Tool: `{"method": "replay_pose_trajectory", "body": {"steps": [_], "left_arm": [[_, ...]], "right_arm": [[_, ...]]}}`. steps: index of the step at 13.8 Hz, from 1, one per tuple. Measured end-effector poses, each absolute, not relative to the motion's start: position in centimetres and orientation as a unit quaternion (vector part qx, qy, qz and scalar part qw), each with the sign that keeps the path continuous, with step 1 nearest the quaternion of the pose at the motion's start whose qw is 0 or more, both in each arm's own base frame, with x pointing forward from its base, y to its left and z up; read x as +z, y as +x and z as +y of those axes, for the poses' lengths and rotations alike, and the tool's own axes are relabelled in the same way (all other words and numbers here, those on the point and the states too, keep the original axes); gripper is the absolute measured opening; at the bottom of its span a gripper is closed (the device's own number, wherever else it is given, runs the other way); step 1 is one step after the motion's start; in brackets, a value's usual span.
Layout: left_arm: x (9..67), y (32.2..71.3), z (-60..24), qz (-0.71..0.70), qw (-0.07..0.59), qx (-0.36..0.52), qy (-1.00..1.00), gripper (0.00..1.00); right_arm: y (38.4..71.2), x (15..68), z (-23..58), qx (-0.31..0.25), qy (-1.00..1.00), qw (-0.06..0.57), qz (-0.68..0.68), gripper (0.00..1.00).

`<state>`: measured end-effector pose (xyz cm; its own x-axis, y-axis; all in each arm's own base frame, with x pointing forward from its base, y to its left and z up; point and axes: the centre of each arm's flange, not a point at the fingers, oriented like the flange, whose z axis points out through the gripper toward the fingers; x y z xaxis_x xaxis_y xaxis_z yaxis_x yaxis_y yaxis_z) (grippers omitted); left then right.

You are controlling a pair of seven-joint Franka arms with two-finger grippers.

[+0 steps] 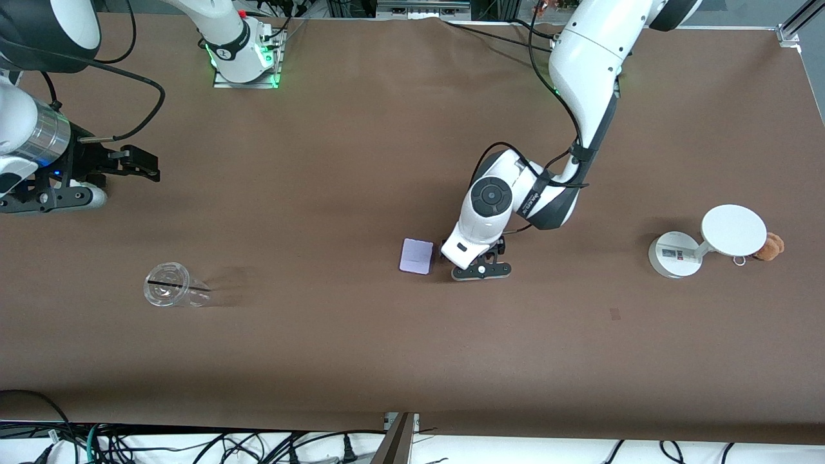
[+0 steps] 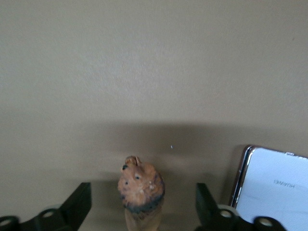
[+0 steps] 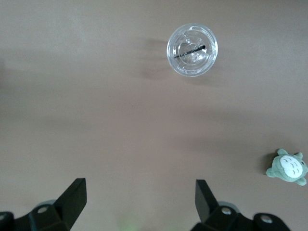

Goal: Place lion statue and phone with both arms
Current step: 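Lift the lion with the left gripper while the right gripper reaches out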

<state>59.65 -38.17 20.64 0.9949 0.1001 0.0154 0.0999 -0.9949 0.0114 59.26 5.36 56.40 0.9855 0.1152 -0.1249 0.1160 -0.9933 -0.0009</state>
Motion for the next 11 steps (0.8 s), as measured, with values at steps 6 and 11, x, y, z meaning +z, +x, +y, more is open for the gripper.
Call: {"method": "replay_pose_trajectory", "body": {"steps": [6,11], "left_arm": [[19.8,59.0,-38.0,0.058,0.0,0.0,0.998,0.39],[24.5,62.2,-31.9,0.031,-0.022,-0.012,0.999,0.37]], "right_arm": [[59.6,55.6,5.8,-0.067,0.995,0.005,0.076,1.0],[59.5,54.9,8.6,-0.072,0.992,0.008,0.099,1.0]]}}
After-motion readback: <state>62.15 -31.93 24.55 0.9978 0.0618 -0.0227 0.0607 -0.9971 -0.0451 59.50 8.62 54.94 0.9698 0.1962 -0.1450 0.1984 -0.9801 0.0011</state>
